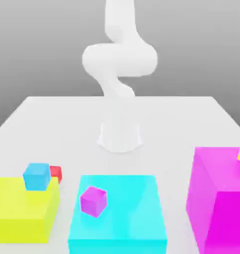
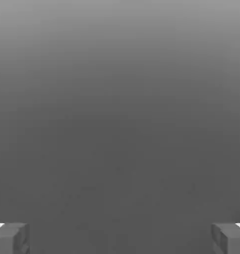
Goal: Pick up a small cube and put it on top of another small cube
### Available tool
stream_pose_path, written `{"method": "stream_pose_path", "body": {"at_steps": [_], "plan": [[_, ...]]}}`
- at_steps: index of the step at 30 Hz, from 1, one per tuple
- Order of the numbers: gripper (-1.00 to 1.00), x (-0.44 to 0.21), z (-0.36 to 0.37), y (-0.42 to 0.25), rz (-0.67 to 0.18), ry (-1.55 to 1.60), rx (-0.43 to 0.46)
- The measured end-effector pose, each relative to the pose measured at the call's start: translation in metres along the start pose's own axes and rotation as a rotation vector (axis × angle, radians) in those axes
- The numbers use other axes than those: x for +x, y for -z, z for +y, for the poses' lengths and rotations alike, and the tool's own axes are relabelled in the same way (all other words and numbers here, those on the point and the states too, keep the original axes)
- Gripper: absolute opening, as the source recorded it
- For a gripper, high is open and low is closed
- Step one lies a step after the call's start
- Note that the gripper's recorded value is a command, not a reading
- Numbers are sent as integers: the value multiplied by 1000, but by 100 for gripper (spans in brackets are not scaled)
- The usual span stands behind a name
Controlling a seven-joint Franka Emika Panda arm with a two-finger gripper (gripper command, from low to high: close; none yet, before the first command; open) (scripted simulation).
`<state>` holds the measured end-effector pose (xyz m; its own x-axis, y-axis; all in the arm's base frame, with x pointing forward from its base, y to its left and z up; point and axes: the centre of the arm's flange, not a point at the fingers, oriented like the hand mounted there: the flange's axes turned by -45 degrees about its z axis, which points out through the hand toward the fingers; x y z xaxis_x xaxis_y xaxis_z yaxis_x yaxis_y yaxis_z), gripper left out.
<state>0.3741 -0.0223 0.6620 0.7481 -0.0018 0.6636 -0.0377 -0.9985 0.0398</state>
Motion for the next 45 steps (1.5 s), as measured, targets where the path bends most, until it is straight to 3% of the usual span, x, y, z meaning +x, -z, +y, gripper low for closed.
{"method": "stream_pose_path", "body": {"at_steps": [6, 12, 23, 35, 36, 45], "plan": [[0, -60, 63, -122, -197, 19, -94], [0, -156, 128, -208, -391, 8, -123], [0, -381, 183, -269, -691, -79, -23], [0, -457, 179, -317, -729, -98, 2], [-100, -460, 178, -319, -729, -98, 4], [-100, -451, 180, -313, -729, -99, 2]]}}
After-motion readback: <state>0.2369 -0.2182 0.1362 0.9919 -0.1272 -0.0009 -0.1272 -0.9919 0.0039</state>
